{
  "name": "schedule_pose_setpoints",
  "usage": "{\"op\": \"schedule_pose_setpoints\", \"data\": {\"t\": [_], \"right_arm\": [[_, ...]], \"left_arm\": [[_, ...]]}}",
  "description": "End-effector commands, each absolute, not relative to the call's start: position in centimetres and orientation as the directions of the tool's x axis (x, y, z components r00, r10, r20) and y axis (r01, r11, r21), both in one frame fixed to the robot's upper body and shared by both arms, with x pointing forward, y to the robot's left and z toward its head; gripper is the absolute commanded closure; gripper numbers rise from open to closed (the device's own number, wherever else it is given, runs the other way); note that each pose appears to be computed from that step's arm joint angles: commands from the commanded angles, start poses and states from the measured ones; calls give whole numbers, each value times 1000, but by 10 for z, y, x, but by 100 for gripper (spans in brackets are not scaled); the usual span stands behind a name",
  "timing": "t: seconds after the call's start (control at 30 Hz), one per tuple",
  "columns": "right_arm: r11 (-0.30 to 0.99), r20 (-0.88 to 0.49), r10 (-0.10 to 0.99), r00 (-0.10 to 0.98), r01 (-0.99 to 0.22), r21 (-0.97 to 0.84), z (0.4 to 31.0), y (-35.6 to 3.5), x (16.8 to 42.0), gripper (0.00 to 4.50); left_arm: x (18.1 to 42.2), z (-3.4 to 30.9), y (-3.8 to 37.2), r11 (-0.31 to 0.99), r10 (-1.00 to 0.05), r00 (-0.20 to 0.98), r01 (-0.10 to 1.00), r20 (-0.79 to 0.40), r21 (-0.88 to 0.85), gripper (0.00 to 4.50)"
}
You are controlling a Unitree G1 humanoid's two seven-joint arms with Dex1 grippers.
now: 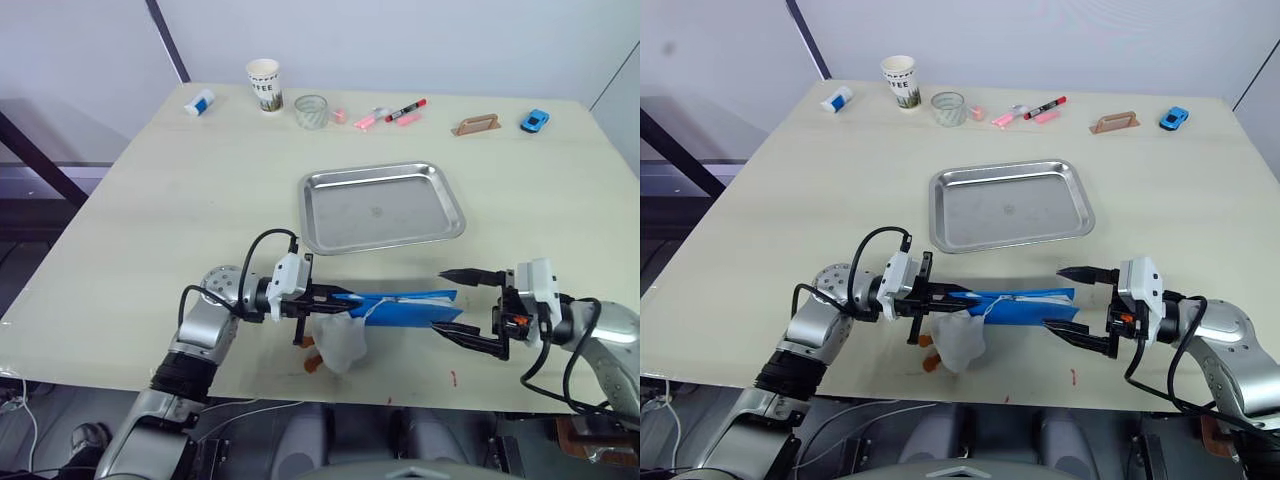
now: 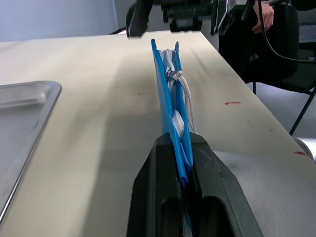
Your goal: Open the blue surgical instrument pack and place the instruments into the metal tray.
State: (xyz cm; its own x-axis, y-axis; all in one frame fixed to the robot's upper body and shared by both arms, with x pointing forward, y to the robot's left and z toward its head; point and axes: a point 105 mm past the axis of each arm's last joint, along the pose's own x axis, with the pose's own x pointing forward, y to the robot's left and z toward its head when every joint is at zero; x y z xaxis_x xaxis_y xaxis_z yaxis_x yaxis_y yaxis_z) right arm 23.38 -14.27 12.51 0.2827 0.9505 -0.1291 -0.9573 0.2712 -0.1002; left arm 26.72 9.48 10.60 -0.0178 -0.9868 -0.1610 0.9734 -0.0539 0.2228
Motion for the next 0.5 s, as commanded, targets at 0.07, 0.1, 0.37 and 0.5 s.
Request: {"op": "schedule_pose_setpoints", "data": {"t": [0.07, 0.1, 0.37, 0.5], "right_arm": [[239, -123, 959, 257, -960, -144, 126, -144, 239, 3], [235, -125, 959, 254, -961, -146, 125, -143, 241, 3], [205, -139, 963, 230, -963, -176, 122, -141, 250, 151], [185, -148, 965, 214, -965, -186, 120, -140, 250, 151]], "left_arm": [[265, 105, 97, -70, -981, -26, 972, -195, 226, 450], [265, 105, 97, -71, -980, -26, 971, -196, 226, 450], [267, 106, 98, -73, -979, -26, 972, -204, 225, 450], [267, 105, 99, -68, -979, -22, 972, -203, 224, 450]]}}
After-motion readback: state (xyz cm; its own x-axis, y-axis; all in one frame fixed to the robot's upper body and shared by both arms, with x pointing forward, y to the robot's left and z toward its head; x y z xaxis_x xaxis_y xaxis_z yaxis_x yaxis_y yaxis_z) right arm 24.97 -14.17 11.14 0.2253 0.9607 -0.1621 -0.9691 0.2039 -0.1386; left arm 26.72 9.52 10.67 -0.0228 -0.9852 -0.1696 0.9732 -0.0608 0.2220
